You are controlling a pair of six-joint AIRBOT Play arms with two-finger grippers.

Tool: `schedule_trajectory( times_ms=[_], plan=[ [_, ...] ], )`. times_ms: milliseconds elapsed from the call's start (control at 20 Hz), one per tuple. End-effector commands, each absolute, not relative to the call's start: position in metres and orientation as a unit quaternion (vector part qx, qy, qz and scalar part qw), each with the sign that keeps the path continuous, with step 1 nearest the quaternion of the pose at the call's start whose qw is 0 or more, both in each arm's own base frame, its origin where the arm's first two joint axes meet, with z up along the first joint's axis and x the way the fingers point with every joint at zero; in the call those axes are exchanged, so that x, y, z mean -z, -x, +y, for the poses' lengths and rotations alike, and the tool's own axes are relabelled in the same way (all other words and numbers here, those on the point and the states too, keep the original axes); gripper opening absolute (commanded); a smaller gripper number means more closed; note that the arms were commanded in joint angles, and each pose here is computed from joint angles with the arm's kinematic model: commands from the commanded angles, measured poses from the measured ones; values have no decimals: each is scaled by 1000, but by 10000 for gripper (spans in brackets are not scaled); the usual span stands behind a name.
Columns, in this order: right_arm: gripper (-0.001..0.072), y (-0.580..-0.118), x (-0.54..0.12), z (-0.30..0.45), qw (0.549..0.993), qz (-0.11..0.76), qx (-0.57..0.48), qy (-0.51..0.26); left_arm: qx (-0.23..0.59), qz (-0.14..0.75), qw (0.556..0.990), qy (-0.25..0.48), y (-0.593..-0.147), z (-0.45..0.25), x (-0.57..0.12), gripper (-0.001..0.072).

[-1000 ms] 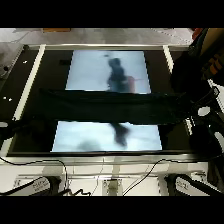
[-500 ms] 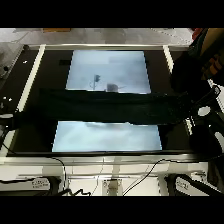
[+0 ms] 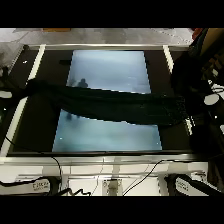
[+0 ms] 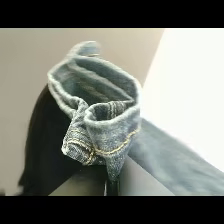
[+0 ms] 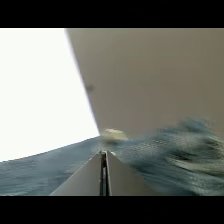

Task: Fold the clothes and pants, and hang the long-sleeved shirts on hangers.

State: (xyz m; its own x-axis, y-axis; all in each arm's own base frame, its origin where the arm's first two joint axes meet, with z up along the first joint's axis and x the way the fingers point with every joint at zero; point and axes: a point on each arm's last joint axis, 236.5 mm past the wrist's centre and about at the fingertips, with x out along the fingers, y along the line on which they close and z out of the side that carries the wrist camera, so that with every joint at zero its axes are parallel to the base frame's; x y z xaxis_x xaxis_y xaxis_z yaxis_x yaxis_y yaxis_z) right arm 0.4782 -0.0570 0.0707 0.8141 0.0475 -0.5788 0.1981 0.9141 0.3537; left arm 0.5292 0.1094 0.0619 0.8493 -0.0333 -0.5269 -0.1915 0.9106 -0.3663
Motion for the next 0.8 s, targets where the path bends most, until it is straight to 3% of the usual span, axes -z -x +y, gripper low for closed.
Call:
schedule_trajectory(
  times_ms=[0,200,450,750],
  plan=[
    [38,-494,-113,12,938,287,-40,-188,26,233,962,142,-524,66,-142,26],
    [37,-509,-124,117,927,294,-127,-196,64,182,975,114,-491,34,-217,27],
    [38,-516,-65,279,870,376,-220,-230,128,184,969,103,-462,-13,-243,27],
    [37,-427,10,490,760,491,-360,-227,182,199,957,106,-460,-62,-235,28]
  ],
)
